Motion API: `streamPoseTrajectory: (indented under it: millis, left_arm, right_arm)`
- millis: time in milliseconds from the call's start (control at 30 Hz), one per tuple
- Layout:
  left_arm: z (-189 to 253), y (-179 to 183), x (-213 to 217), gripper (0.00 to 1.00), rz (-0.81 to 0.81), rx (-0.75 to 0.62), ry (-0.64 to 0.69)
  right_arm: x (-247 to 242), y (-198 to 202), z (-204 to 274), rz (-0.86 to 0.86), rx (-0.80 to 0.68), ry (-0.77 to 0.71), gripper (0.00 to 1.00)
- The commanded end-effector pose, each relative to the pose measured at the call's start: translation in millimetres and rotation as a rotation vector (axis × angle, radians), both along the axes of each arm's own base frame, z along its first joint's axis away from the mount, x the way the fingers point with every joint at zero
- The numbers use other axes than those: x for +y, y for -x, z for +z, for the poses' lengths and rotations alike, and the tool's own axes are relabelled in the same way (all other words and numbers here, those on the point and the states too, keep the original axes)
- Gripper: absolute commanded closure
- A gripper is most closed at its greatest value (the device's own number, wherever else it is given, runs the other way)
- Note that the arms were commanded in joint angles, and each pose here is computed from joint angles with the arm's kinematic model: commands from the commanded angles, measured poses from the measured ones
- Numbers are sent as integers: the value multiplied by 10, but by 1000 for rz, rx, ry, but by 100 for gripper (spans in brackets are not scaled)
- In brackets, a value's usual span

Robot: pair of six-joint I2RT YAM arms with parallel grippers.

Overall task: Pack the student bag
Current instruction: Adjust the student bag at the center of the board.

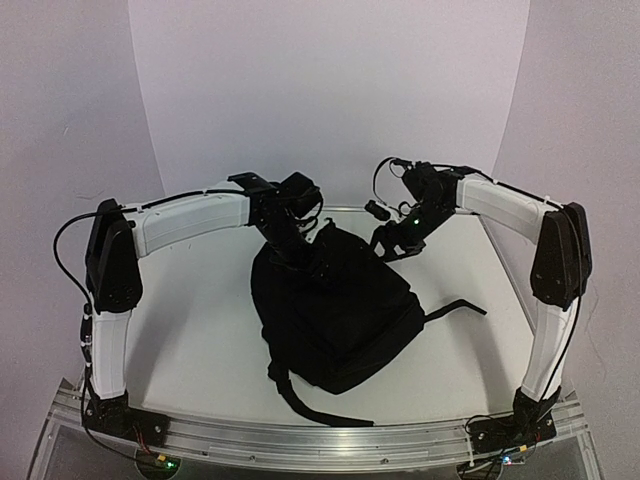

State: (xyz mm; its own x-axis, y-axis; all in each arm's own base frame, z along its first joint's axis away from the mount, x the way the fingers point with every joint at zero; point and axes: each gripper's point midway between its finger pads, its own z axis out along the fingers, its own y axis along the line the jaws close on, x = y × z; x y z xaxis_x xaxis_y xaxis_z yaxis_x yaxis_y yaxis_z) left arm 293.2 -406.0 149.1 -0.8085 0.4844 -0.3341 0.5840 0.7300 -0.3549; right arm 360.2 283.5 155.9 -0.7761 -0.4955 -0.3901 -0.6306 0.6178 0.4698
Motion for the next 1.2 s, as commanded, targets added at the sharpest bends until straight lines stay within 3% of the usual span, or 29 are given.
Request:
streamPoseTrajectory:
  millis: [0, 133, 300, 467, 567, 767, 1000, 1167]
  left_arm:
    - [147, 53, -41, 31, -64, -31, 0]
    - [11, -88, 22, 35, -34, -64, -103]
    - [-26, -245, 118, 53, 11, -122, -185]
    - [-18, -361, 340, 62, 83, -179, -286]
    - [26, -393, 450, 73, 118, -194, -308]
    - [354, -365, 259, 99, 89, -232, -140]
    - [871, -417, -44, 100, 10, -334, 59]
    - [730, -509, 162, 100, 11, -294, 15]
  right_arm:
    - [-68, 142, -92, 22, 16, 33, 17]
    - [-97, 234, -193, 27, 52, 38, 19]
    - [-125, 274, -267, 30, 67, 53, 21]
    - [-193, 279, -375, 25, 68, 97, 23]
    - [-213, 301, -397, 24, 73, 103, 24]
    - [-166, 388, -378, 19, 122, 62, 27]
    - [166, 600, -142, 52, 235, -116, 33]
    - [436, 608, 185, 80, 254, -238, 35]
